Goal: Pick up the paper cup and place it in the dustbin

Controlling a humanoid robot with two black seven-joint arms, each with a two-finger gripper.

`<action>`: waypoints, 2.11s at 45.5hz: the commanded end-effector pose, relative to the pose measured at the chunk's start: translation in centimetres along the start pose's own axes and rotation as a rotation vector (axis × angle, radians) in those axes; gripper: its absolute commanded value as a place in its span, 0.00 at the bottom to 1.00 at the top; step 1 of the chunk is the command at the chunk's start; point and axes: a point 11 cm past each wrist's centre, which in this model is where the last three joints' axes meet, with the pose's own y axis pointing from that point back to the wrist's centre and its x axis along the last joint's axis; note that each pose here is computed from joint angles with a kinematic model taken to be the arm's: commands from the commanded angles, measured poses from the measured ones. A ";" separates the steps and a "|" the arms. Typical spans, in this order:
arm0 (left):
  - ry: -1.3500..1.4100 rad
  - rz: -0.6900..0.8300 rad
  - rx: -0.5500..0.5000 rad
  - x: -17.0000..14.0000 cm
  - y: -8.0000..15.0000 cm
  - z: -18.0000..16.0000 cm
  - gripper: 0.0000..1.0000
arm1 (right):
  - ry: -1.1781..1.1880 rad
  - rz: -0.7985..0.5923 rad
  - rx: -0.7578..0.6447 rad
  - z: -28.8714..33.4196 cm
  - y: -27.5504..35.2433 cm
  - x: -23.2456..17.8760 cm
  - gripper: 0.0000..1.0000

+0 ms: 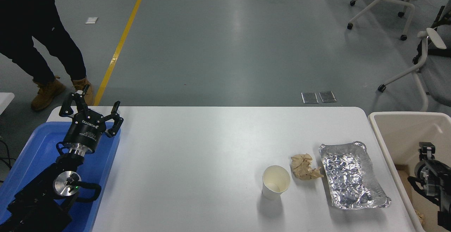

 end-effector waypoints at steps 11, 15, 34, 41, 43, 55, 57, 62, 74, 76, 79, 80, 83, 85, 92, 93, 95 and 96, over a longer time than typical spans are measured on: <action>0.000 0.000 0.000 0.0 0.0 0.0 0.98 | 0.003 0.005 0.009 -0.5 0.0 0.3 1.00; 0.000 0.000 0.000 0.0 0.0 0.0 0.98 | 0.002 -0.001 0.010 -0.7 0.1 0.1 1.00; -0.002 -0.001 0.002 0.0 0.0 0.0 0.98 | 0.003 -0.005 0.035 -2.3 0.2 0.4 1.00; 0.000 0.000 0.000 0.0 0.0 0.0 0.98 | 0.053 0.023 0.123 -7.4 1.0 1.8 1.00; 0.000 0.000 0.000 0.0 0.0 0.0 0.98 | 0.085 0.033 0.160 -9.5 1.5 2.2 1.00; 0.000 0.000 0.000 0.0 0.0 0.0 0.98 | 0.361 0.019 0.313 -19.4 5.2 0.9 1.00; 0.000 0.000 0.000 0.0 0.0 0.0 0.98 | 0.404 0.017 0.336 -20.9 6.0 0.4 1.00; 0.000 0.000 0.000 0.0 0.0 0.0 0.98 | 0.527 0.017 0.391 -24.3 8.2 -1.2 1.00; 0.000 0.000 0.001 0.0 0.0 0.0 0.98 | 0.716 -0.091 0.403 -26.0 11.7 -6.0 1.00; 0.000 0.000 0.001 0.0 0.0 0.0 0.98 | 0.720 -0.128 0.409 -26.3 12.7 -6.8 1.00; 0.000 0.000 0.001 0.0 0.0 0.0 0.98 | 0.734 -0.177 0.412 -26.7 14.2 -7.8 1.00; 0.000 0.000 0.001 0.0 0.0 0.0 0.98 | 0.737 -0.194 0.410 -26.7 14.7 -8.0 1.00; 0.000 0.000 0.001 0.0 0.0 0.0 0.98 | 0.770 -0.242 0.400 -26.6 16.1 -8.5 1.00; 0.000 0.000 0.001 0.0 0.0 0.0 0.98 | 0.805 -0.260 0.388 -26.4 16.9 -8.7 1.00; 0.000 0.000 0.001 0.0 0.0 0.0 0.98 | 0.934 -0.353 0.377 -26.7 20.9 -10.4 1.00; 0.000 0.000 0.001 0.0 0.0 0.0 0.98 | 0.955 -0.378 0.372 -26.6 21.6 -10.8 1.00; 0.000 0.000 0.001 0.0 0.0 0.0 0.98 | 0.991 -0.421 0.362 -26.5 23.0 -11.3 1.00; 0.000 0.000 0.001 0.0 0.0 0.0 0.98 | 1.006 -0.445 0.359 -26.5 23.7 -11.5 1.00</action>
